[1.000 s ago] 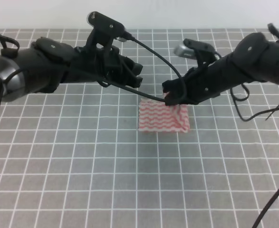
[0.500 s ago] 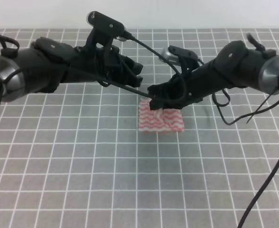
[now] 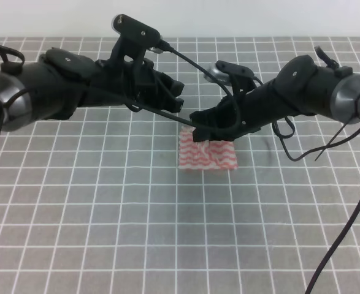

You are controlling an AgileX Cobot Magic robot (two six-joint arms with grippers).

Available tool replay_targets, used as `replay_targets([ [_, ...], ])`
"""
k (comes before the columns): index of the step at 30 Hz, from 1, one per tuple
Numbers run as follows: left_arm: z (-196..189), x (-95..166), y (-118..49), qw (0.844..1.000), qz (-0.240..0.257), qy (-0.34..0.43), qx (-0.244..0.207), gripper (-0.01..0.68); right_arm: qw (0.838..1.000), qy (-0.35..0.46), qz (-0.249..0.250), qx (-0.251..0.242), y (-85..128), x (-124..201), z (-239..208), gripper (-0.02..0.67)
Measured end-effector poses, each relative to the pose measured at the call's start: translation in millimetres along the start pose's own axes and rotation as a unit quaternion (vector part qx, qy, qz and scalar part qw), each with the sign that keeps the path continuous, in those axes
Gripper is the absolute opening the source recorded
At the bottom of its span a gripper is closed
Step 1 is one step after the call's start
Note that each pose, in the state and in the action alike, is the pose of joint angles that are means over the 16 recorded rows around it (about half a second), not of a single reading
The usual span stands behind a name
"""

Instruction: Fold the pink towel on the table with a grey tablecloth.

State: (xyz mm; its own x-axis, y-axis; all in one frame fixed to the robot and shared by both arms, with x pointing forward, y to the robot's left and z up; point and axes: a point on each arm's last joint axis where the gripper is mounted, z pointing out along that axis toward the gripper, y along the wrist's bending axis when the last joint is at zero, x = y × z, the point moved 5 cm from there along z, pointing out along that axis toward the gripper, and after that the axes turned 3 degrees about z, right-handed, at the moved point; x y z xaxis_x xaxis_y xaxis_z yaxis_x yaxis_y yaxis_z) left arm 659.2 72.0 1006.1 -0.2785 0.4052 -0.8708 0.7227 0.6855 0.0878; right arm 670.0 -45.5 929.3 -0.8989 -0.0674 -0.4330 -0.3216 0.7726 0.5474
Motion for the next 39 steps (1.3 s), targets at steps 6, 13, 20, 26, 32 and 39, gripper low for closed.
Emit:
replay_targets([
  [6,1,1,-0.1,1.0,0.0,0.001,0.0,0.247,1.0,-0.002,-0.005,-0.001,2,0,1,-0.011],
  [13,1,1,-0.2,1.0,0.001,0.002,0.001,0.246,1.0,-0.007,-0.008,0.0,5,0,2,-0.007],
  [20,1,1,-0.1,1.0,0.001,0.002,0.001,0.246,1.0,-0.012,-0.009,0.001,6,-1,3,0.031],
  [26,0,1,1.7,1.0,-0.001,0.001,0.0,0.247,1.0,-0.013,-0.009,0.002,6,-1,4,0.11],
  [32,-1,2,4.9,1.0,-0.003,0.001,-0.002,0.247,1.0,-0.011,-0.01,0.0,7,-2,3,0.179],
  [39,-2,4,10.8,1.0,-0.007,0.003,-0.006,0.247,1.0,0.008,-0.025,0.0,8,2,2,0.153],
])
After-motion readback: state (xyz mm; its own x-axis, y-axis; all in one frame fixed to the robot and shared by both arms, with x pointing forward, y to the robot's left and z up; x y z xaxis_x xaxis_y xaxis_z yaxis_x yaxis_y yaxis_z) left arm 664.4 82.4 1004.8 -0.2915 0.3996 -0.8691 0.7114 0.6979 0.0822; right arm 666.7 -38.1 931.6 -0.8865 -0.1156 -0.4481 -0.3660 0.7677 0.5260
